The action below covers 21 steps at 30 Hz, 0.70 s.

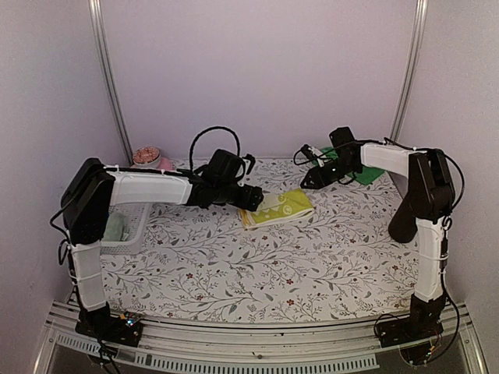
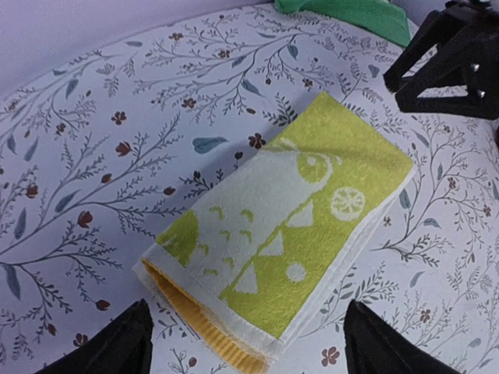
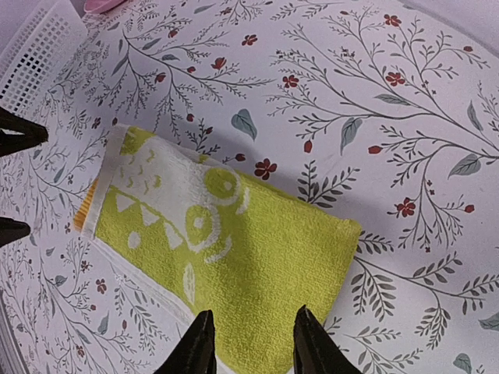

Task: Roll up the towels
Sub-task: Smooth out the towel at the center of the board.

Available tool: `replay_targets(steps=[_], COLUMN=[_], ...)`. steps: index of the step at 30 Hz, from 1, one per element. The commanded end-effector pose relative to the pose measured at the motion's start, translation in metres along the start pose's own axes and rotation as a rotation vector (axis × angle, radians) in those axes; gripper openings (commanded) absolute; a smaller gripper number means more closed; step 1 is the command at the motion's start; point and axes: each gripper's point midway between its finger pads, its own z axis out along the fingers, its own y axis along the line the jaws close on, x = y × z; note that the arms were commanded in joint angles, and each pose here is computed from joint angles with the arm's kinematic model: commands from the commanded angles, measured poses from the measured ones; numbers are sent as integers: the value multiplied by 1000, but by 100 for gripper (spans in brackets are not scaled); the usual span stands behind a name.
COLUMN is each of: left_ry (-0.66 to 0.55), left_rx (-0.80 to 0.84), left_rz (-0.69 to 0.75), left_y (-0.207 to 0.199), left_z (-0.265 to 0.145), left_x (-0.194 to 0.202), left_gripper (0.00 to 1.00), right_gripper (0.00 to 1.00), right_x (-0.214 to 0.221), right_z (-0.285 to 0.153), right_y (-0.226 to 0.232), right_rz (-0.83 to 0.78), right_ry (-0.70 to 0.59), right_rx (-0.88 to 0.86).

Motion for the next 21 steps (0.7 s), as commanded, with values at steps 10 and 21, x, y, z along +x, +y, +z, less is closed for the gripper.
replay_targets(steps=[10,21], left_ry=[122,126], left_rx=[90,155], left_rz=[-273,-313], left_y=[18,10], left_z=[35,39], left_x=[56,59], left_gripper=[76,64], right_gripper=[24,20], right_x=[-6,22], right_z=[45,71], right_y=[-24,-49], right_rz=[21,75], right_ry=[-21,41], right_rx=[25,88])
